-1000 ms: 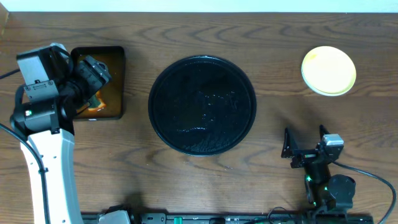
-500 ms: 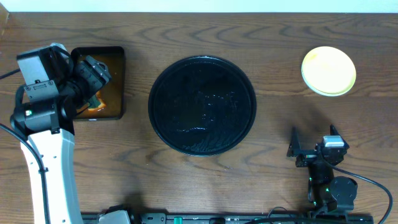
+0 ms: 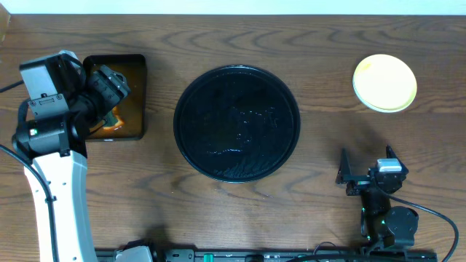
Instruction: Clean dirty plates on tray and stack at the side
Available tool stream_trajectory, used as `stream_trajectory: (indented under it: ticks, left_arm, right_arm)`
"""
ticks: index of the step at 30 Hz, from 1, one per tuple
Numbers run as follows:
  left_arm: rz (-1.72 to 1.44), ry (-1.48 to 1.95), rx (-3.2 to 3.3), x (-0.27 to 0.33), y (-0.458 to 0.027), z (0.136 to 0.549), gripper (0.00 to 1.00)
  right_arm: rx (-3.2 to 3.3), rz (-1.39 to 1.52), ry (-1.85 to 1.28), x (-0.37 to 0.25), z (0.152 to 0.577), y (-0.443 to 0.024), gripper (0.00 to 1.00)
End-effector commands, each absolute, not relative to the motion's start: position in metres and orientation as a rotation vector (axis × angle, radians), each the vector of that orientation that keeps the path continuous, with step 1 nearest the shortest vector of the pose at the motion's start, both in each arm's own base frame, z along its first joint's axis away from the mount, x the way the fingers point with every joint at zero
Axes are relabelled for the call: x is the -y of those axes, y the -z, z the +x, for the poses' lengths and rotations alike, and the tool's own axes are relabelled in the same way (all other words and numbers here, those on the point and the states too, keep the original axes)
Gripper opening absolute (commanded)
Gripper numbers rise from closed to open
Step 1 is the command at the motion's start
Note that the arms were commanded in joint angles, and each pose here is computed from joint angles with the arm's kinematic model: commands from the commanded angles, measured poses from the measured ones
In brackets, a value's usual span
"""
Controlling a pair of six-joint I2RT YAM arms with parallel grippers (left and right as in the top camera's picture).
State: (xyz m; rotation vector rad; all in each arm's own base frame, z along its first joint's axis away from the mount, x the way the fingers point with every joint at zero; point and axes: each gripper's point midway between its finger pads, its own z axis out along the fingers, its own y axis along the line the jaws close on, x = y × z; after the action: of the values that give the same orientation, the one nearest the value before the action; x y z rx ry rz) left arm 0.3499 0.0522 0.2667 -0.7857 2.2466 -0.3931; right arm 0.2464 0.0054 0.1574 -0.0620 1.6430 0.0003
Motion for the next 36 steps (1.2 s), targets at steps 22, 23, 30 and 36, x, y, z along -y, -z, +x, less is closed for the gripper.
stream_trajectory:
  ticks: [22, 23, 30, 36]
  left_arm:
    - [-0.51, 0.104, -2.604, -0.03, -0.188, 0.298, 0.79]
    - [-0.451, 0.069, -2.603, -0.026, -0.178, 0.296, 0.79]
    - [-0.195, 0.052, -2.497, -0.003, -0.114, 0.273, 0.79]
    - [-0.176, 0.073, -2.271, -0.002, -0.077, 0.253, 0.78]
  right_arm:
    - [-1.639, -0.075, 0.012, -0.005, 0.246, -0.158, 0.99]
    - [-1.639, -0.075, 0.012, -0.005, 0.246, -0.158, 0.99]
    - [-1.639, -0.075, 0.012, -0.005, 0.246, -0.158, 0.99]
    - [-1.639, -0.075, 0.012, -0.005, 0.246, -0.158, 0.99]
